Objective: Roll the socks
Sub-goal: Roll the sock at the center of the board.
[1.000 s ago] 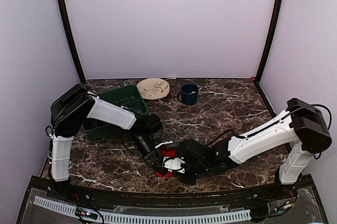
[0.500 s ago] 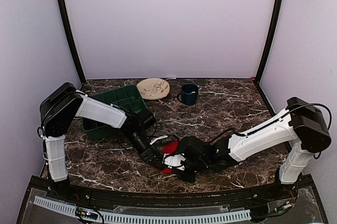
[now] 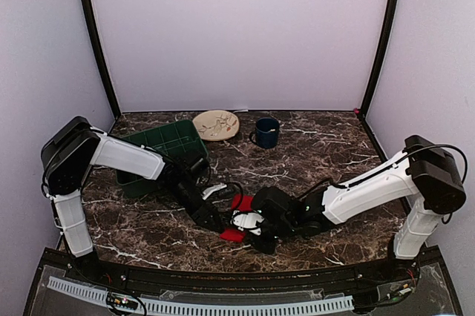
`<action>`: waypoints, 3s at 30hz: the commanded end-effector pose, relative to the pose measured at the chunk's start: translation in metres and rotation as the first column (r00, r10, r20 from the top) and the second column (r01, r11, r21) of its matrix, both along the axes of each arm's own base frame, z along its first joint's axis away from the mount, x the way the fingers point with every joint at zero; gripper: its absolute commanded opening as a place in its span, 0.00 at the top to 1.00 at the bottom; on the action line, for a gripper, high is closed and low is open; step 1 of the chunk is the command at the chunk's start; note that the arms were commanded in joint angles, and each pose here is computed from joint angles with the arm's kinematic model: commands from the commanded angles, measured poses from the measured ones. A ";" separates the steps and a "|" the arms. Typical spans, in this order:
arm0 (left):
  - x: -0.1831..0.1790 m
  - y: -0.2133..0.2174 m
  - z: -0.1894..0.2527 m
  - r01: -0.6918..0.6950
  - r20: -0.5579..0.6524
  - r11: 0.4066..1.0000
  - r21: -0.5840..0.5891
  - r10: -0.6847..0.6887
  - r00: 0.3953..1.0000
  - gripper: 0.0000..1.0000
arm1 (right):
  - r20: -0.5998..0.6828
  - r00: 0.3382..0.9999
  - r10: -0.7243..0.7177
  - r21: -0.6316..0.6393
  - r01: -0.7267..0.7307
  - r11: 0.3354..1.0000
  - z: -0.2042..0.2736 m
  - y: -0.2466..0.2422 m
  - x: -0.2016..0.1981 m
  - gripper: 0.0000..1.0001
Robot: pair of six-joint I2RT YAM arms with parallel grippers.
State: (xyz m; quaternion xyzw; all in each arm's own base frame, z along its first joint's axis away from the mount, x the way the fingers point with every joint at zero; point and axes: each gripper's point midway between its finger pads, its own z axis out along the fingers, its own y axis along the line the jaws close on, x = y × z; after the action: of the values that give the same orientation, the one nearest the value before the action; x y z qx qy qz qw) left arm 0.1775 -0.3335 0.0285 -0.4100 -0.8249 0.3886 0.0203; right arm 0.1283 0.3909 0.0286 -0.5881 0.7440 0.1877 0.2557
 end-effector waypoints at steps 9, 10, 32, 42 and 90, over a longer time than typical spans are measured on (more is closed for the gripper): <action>0.012 0.027 -0.014 -0.105 0.106 0.990 0.094 0.095 0.990 0.59 | -0.102 0.995 -0.013 -0.019 0.011 1.000 -0.012 -0.002 -0.002 1.00; 0.014 0.027 -0.011 -0.111 0.119 0.989 0.093 0.100 0.988 0.59 | -0.109 0.994 -0.009 -0.018 0.008 1.000 -0.012 -0.002 -0.002 1.00; 0.031 0.022 0.058 -0.117 0.553 0.990 -0.082 0.143 0.821 0.57 | -0.411 0.912 -0.001 0.035 0.017 0.999 -0.014 -0.003 0.004 1.00; -0.007 -0.003 0.042 0.076 0.601 0.997 0.002 -0.062 0.797 0.54 | -0.560 0.828 0.018 0.066 0.023 0.998 -0.012 -0.003 0.003 1.00; -0.028 -0.038 0.021 0.308 0.694 0.946 0.103 -0.290 0.659 0.55 | -0.772 0.631 0.072 0.123 0.037 0.992 -0.009 -0.008 0.002 1.00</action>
State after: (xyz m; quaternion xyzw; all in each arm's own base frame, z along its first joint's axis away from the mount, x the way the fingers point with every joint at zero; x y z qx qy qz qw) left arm 0.1510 -0.3667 0.0422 -0.6479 -0.6987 0.2030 -0.2253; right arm 0.1313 0.3863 0.0258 -0.4489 0.7556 0.4759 -0.0329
